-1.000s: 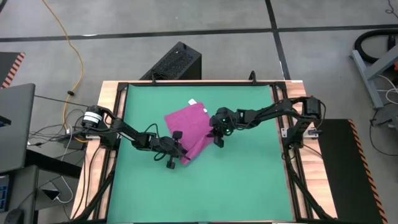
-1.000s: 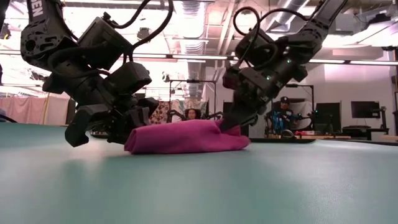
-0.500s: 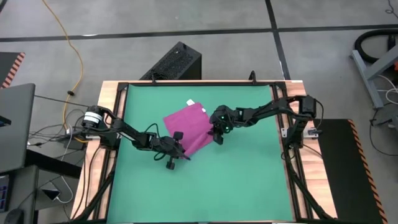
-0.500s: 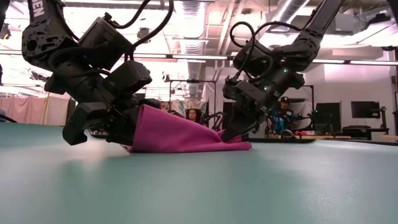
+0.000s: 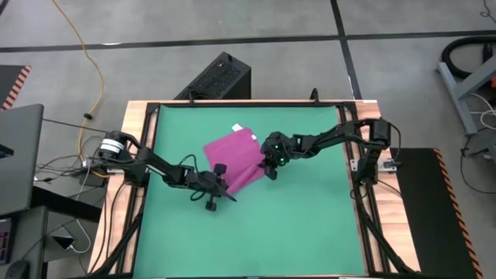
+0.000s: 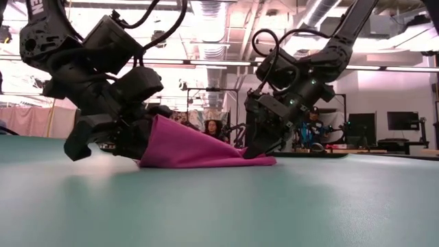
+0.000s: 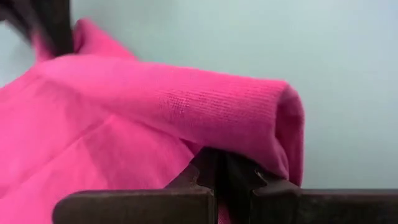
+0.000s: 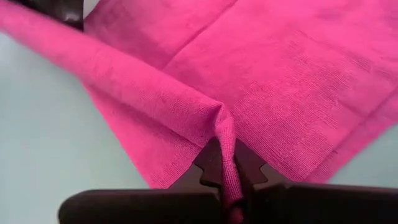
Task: Roll towel into tight, uniform cylinder
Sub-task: Roll the pink towel
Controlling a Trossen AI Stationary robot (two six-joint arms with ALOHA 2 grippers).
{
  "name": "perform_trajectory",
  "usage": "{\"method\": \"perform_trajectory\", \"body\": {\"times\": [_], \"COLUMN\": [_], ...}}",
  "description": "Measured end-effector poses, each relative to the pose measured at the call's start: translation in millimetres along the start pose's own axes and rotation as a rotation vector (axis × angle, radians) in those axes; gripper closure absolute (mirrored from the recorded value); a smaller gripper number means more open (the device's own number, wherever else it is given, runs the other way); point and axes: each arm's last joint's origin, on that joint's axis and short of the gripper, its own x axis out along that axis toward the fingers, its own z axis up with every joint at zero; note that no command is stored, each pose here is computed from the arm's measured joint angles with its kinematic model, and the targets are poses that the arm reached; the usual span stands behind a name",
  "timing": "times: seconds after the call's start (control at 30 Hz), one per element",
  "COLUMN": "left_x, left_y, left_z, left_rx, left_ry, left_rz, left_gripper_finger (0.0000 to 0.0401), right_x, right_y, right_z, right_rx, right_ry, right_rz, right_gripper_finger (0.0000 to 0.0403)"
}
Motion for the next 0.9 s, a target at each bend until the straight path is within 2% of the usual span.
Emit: {"method": "perform_trajectory", "body": {"times": [0.23,0.43,0.57,0.73,0.83,0.9], "left_x": [-32.7,-62.8,-82.5,-107.0,-107.0,-95.2], "left_y": [1.4,1.5,-0.3,-13.9,-25.3,-31.0], "left_z": [10.2,23.3,35.5,52.1,57.5,54.4], "left_rx": [0.013,-0.021,-0.063,-0.096,-0.069,-0.022], "left_ry": [0.086,0.049,-0.044,-0.202,-0.265,-0.215], "left_rz": [0.122,0.153,0.183,0.181,0.157,0.168], "left_gripper_finger": [0.0401,0.0401,0.0401,0.0401,0.0401,0.0401], "right_x": [0.8,0.9,1.0,1.0,1.1,1.1], "right_y": [3.8,3.8,3.7,3.9,4.0,3.9], "right_z": [-1.4,-1.5,-1.9,-2.1,-2.2,-2.2], "right_rx": [-0.012,-0.016,-0.017,-0.018,-0.018,-0.018], "right_ry": [0.009,0.01,0.013,0.013,0.014,0.014], "right_rz": [0.004,0.008,0.008,0.008,0.008,0.008], "right_gripper_finger": [0.0379,0.0377,0.0377,0.0376,0.0377,0.0376]}}
